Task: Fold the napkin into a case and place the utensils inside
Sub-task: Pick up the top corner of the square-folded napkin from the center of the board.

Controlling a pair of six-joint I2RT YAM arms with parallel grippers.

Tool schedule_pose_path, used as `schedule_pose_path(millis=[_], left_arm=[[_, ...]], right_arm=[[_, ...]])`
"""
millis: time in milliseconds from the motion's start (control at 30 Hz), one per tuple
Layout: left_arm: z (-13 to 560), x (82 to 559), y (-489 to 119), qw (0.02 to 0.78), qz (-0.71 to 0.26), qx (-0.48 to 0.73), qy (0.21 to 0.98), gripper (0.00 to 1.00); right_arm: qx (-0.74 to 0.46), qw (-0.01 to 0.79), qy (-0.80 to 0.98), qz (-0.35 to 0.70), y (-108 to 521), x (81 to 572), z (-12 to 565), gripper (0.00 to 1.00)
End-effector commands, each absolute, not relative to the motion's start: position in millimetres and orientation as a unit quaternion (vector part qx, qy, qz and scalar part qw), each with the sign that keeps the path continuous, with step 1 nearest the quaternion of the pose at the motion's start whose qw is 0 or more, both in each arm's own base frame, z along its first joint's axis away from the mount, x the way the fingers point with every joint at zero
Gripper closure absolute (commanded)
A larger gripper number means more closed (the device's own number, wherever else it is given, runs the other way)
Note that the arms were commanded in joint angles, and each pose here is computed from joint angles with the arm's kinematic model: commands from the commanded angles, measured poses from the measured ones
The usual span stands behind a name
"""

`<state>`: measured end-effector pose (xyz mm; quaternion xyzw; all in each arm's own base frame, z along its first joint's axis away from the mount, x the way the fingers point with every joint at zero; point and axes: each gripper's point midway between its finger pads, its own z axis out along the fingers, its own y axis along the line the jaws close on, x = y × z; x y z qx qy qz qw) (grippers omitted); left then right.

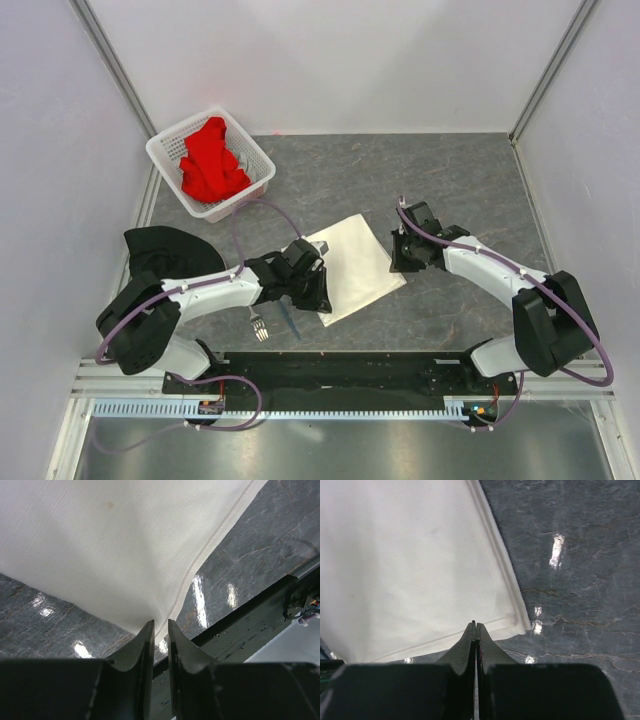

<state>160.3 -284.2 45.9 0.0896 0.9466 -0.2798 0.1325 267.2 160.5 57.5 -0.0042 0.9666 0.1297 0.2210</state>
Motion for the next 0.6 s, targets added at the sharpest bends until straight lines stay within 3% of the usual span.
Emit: schedule_pose_path(millis=[0, 133, 167, 567], left_arm=[[69, 174, -297, 0.157, -0.298, 0.076, 0.938, 0.76], [68, 171, -295, 0.149, -0.299, 0.078, 0.939, 0.76], [66, 169, -294, 0.146, -0.298, 0.077, 0.940, 0.76], [43, 158, -292, 0.119, -0.302, 0.071, 0.943, 0.76]], right_arm=[[-0.016, 0.236, 0.957, 0.169, 177, 278, 76, 1.00], [0.002, 0.231, 0.966, 0.120, 157, 272, 62, 0.99], [0.001, 0.232, 0.966, 0.118, 155, 272, 60, 0.91], [-0.004, 0.216, 0.975, 0.061, 139, 274, 36, 0.66]])
